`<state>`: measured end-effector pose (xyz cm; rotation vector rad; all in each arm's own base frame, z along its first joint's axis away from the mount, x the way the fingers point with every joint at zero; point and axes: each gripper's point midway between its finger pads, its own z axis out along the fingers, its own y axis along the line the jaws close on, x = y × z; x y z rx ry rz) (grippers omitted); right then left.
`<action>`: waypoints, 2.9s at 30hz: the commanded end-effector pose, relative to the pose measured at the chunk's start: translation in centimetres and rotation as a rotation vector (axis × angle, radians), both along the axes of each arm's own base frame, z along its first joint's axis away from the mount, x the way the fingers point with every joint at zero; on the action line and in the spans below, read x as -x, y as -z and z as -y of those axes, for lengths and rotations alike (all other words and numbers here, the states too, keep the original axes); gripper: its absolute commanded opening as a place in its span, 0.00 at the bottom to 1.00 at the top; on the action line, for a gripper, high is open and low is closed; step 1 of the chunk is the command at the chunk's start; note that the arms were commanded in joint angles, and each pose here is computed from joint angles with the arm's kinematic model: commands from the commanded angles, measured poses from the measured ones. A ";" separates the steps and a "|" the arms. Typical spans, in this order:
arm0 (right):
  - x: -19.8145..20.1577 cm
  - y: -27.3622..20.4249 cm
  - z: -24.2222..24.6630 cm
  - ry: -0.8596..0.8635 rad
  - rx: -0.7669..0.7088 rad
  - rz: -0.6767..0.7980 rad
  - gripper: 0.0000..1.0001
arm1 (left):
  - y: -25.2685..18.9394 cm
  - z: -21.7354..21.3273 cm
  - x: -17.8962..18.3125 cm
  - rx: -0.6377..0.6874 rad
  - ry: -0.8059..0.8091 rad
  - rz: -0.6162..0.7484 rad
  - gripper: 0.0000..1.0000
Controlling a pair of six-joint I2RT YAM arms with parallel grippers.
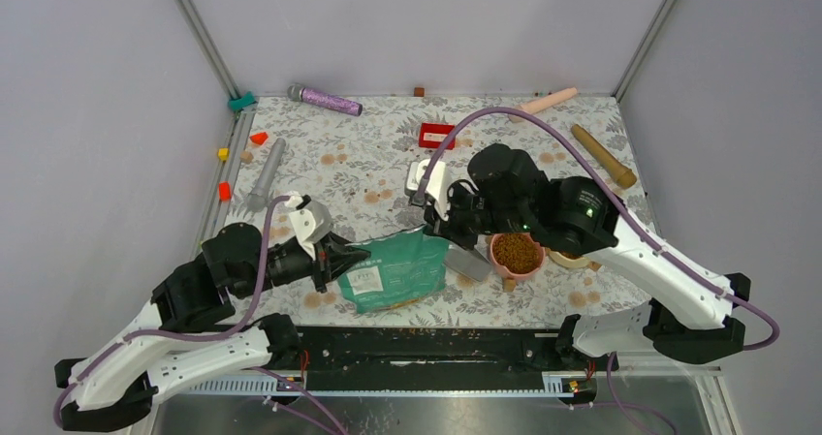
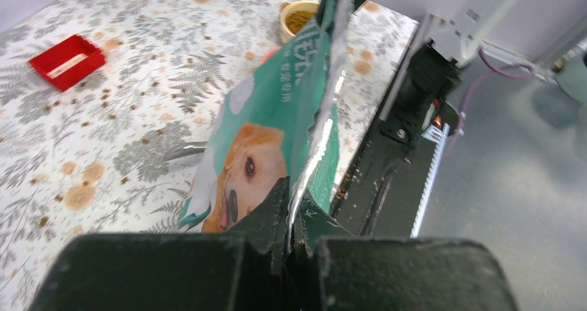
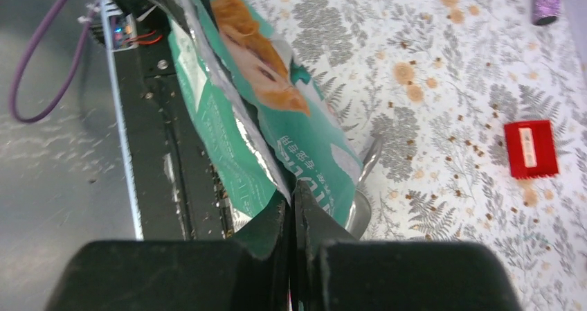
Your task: Serve the pet food
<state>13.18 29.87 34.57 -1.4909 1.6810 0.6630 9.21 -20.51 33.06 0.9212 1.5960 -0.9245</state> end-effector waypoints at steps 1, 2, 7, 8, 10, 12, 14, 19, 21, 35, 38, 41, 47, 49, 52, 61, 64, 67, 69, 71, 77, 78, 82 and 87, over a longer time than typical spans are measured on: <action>-5.8 -4.4 6.2 0.409 0.000 0.232 0.00 | -5.5 -5.3 -2.7 0.202 -0.323 0.026 0.00; -5.5 -4.2 6.8 0.400 0.021 0.240 0.00 | -5.3 -6.2 -3.6 0.195 -0.397 0.019 0.00; -2.5 -2.8 6.1 0.204 0.060 0.169 0.00 | -4.6 -4.6 -2.8 0.146 -0.304 0.024 0.00; -2.0 -2.3 5.8 0.169 0.076 0.151 0.00 | -4.7 -4.0 -2.5 0.145 -0.268 0.023 0.00; -1.7 -1.5 4.7 0.133 0.100 0.125 0.00 | -4.7 -3.2 -1.8 0.134 -0.208 0.023 0.00; -1.9 -1.1 3.7 0.125 0.109 0.110 0.00 | -4.7 -2.8 -1.4 0.125 -0.173 0.030 0.00; -1.7 -1.0 2.6 0.101 0.096 0.091 0.01 | -4.7 -2.6 -1.2 0.129 -0.156 0.033 0.00; -1.2 -1.2 0.1 0.022 0.062 0.094 0.21 | -5.0 -2.5 -0.3 0.147 -0.101 0.050 0.00; -1.0 -1.5 -0.7 0.001 0.053 0.097 0.22 | -5.1 -2.6 -0.1 0.154 -0.096 0.058 0.00; 0.7 -0.4 -5.0 -0.142 0.128 0.053 0.45 | -5.3 -2.3 0.7 0.163 -0.045 0.065 0.00; 0.4 -0.3 -5.8 -0.132 0.131 0.070 0.25 | -4.9 -2.2 0.9 0.156 -0.030 0.064 0.00; 0.1 -1.0 -6.1 -0.108 0.118 0.103 0.00 | -4.9 -2.4 0.9 0.159 -0.035 0.069 0.00; 1.2 -1.9 -6.6 -0.150 0.074 0.078 0.18 | -4.9 -2.5 1.0 0.161 -0.032 0.075 0.00; 1.6 -2.0 -7.1 -0.170 0.057 0.063 0.28 | -4.9 -2.5 1.0 0.162 -0.032 0.075 0.00; 1.9 -2.0 -8.6 -0.192 0.024 0.059 0.36 | -4.7 -2.4 1.1 0.159 -0.027 0.070 0.00; 2.6 -1.7 -11.3 -0.250 0.047 0.080 0.03 | -4.5 -2.6 1.1 0.175 -0.032 0.062 0.00; 2.5 -1.6 -11.2 -0.243 0.074 0.085 0.00 | -4.5 -2.6 1.1 0.177 -0.032 0.063 0.00; 3.3 -1.3 -11.3 -0.281 0.081 0.071 0.05 | -4.4 -2.5 1.1 0.172 -0.029 0.062 0.00; 3.8 -1.1 -11.7 -0.298 0.076 0.058 0.25 | -4.2 -2.4 1.0 0.165 -0.026 0.059 0.00; 4.0 -0.8 -12.5 -0.304 0.072 0.057 0.30 | -4.2 -2.2 1.0 0.164 -0.022 0.058 0.00; 3.8 -0.7 -15.2 -0.284 0.022 0.072 0.33 | -3.9 -1.8 1.1 0.162 -0.002 0.049 0.00; 3.7 -1.0 -15.5 -0.280 0.010 0.079 0.31 | -3.8 -1.8 1.2 0.164 0.004 0.049 0.00; 3.6 -1.5 -15.5 -0.277 -0.006 0.094 0.00 | -3.7 -1.6 1.2 0.162 0.016 0.046 0.00; 3.2 -0.9 -12.6 -0.258 0.080 0.120 0.00 | -3.7 -1.8 1.1 0.163 0.004 0.056 0.00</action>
